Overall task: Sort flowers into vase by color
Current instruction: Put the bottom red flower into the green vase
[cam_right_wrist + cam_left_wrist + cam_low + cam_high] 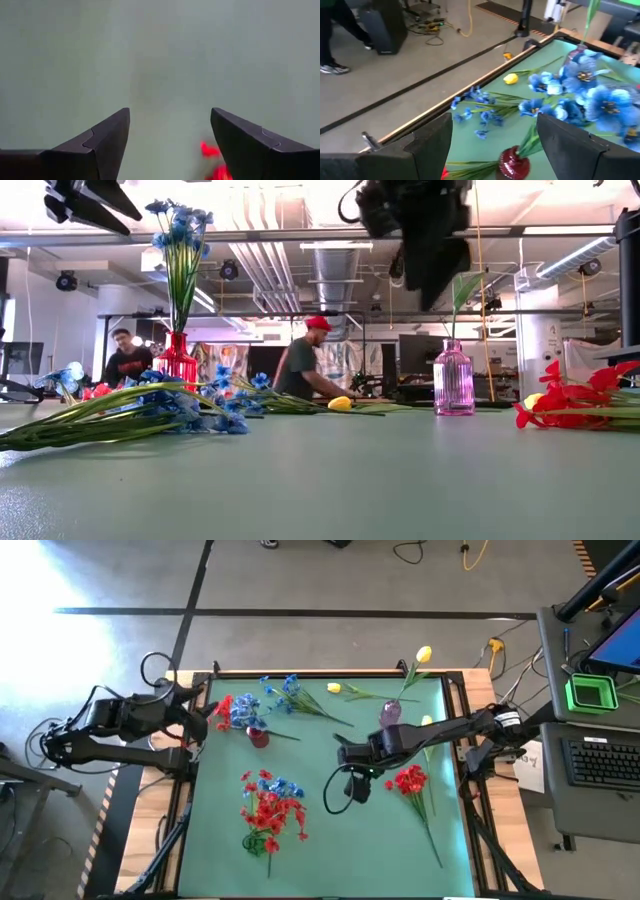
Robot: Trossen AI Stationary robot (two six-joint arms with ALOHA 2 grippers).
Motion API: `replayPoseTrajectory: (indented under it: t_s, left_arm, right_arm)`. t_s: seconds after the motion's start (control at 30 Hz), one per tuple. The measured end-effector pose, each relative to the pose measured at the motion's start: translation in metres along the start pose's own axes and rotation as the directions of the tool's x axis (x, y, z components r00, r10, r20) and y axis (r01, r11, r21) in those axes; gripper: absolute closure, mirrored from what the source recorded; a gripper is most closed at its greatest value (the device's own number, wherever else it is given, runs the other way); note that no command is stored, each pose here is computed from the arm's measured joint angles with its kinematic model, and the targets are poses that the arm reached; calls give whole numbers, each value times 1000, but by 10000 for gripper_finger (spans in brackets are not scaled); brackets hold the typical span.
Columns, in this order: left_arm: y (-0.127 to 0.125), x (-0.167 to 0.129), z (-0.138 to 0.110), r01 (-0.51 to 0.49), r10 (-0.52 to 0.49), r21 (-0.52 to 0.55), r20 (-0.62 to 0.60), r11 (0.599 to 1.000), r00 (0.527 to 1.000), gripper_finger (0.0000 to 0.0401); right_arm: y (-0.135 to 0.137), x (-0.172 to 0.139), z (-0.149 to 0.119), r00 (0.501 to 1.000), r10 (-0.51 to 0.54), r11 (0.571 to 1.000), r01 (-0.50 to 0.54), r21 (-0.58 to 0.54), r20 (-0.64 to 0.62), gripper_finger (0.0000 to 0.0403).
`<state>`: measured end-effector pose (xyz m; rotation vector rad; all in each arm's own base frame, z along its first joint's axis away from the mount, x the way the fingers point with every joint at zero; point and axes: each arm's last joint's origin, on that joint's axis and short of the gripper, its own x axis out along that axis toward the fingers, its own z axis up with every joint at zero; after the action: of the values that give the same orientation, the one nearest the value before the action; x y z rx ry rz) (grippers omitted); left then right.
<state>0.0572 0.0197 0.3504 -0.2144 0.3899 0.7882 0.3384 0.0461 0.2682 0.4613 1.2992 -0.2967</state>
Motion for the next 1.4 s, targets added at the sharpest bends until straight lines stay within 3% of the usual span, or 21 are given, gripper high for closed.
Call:
replayPoseTrajectory:
  t_s: [0.33,0.5,0.8,1.13,1.4]
  left_arm:
    - [-14,13,-10,124,-125,-23,-89,992,988,125]
    - [-25,14,-8,272,-274,-46,-55,961,960,125]
    - [-31,6,-5,354,-355,-41,-18,934,935,125]
    - [-36,5,-7,355,-358,-79,-19,931,934,125]
    - [-34,5,-7,344,-346,-79,-21,936,938,125]
  right_arm:
    - [3,-14,-33,999,-43,998,43,36,19,88]
    - [3,-20,-51,995,-72,997,70,37,61,83]
    - [-1,-19,-76,988,-102,990,90,105,120,87]
    - [-18,21,-109,983,-111,919,157,361,-145,99]
    - [-16,32,-145,928,-124,853,280,441,-350,97]
